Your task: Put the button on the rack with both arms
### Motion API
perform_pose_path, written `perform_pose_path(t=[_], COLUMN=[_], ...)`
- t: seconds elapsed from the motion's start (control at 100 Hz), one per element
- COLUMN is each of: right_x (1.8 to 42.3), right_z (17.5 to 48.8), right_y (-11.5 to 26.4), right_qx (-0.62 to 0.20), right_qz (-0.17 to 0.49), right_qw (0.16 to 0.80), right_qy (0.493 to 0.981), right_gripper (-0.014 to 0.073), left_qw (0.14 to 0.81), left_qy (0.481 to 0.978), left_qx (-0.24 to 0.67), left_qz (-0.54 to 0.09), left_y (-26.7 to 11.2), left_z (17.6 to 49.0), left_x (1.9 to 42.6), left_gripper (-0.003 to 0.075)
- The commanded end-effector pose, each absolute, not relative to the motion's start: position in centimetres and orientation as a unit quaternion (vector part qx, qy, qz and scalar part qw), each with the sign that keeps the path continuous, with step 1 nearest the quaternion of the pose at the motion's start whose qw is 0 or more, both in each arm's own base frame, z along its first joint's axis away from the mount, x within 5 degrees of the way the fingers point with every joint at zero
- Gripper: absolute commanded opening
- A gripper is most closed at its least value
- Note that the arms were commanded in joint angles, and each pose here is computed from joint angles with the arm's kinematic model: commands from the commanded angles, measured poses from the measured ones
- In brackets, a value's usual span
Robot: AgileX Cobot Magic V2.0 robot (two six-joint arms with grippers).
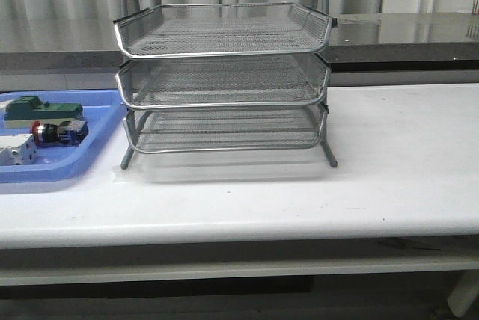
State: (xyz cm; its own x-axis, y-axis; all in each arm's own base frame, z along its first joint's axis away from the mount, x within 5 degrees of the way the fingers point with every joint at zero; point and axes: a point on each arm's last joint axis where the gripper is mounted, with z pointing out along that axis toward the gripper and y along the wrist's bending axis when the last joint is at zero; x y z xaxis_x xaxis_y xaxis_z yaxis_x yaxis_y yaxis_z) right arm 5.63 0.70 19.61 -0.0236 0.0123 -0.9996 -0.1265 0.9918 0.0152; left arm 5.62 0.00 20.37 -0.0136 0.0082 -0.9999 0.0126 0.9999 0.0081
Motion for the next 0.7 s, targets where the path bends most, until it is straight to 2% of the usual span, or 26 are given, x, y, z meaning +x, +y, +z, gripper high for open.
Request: perform_pose_path(t=[0.0,0.13,0.3,0.45,0.69], right_x=[5.4,5.3,5.0,4.8,5.5], right_z=[21.1,21.5,22.9,25.0,30.9], right_y=[0.7,0.7,0.8,0.6,0.6], right_qx=[-0.044,-0.045,-0.045,-0.037,-0.03], right_qz=[0.044,0.046,0.052,0.053,0.054], right_qw=[0.74,0.756,0.794,0.774,0.737], right_qy=[0.669,0.651,0.604,0.63,0.673], right_gripper=[-0.0057,-0.0057,-0.0057,-0.0057,-0.0057], left_qw=[0.725,0.725,0.725,0.725,0.725], left_qy=[0.689,0.689,0.689,0.689,0.689], left_qx=[0.006,0.006,0.006,0.006,0.006], left_qz=[-0.013,-0.013,-0.013,-0.013,-0.013], left_y=[-0.1,-0.1,-0.1,-0.1,-0.1], left_z=[19.7,19.7,19.7,19.7,19.7], left_x=[5.5,5.5,5.5,5.5,5.5], left_gripper=[-0.002,-0.002,-0.002,-0.002,-0.002])
